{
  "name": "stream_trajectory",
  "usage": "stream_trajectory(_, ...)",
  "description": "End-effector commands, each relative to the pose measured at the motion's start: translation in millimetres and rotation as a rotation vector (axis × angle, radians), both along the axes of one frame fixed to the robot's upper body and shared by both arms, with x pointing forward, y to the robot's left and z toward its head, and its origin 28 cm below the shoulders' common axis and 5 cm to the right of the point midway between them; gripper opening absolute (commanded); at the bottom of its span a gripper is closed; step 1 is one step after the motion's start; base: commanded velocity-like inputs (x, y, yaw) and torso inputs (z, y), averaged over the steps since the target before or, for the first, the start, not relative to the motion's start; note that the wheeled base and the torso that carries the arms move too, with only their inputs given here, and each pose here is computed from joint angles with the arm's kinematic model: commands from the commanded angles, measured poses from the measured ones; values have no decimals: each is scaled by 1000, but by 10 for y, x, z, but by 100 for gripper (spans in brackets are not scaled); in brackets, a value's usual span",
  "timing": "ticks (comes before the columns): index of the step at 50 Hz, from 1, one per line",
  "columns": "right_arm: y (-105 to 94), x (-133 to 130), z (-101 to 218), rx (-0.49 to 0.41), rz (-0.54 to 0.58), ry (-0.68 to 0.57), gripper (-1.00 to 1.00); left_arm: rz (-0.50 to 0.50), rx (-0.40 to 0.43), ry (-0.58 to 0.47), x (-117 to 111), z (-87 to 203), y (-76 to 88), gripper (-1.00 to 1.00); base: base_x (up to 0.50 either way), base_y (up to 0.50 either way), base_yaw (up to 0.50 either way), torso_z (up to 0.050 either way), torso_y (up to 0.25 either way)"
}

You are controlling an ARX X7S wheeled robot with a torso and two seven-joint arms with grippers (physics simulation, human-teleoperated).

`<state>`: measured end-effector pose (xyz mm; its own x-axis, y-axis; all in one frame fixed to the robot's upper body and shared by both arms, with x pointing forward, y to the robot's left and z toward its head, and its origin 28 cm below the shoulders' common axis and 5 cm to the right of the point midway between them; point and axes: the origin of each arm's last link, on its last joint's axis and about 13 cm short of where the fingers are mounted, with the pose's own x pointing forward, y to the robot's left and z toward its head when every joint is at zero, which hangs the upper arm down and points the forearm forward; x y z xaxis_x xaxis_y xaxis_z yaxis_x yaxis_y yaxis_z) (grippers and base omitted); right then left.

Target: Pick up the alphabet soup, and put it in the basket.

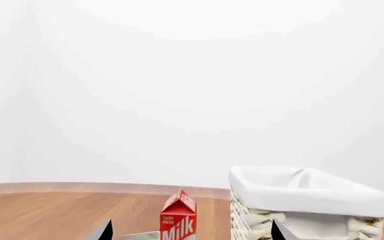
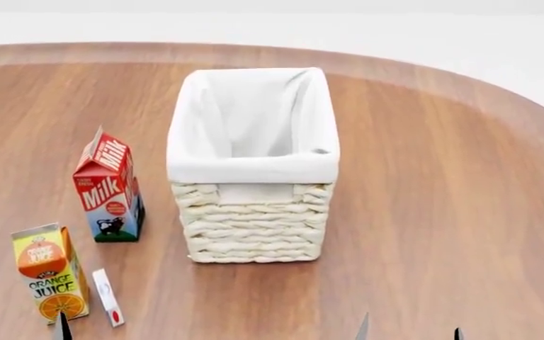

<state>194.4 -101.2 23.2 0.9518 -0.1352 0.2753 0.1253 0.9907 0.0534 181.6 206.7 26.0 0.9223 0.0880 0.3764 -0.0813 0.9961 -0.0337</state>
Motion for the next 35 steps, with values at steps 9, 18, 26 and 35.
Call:
stream_trajectory(9,-1,2,-4,-1,-3,-2,100,1,-2,-1,3,2,3,100,184,0,0,0,0)
stream_trajectory(18,-3,5,-5,-1,-5,-2,100,0,-1,-1,4,-2,2,100,183,0,0,0,0)
stream_trajectory(26,-4,15,-6,-1,-6,0,100,0,0,-1,-1,2,0,100,186,0,0,0,0)
stream_trajectory(35,-4,13,-5,0,-5,-2,100,0,0,-2,-4,3,-1,100,184,0,0,0,2)
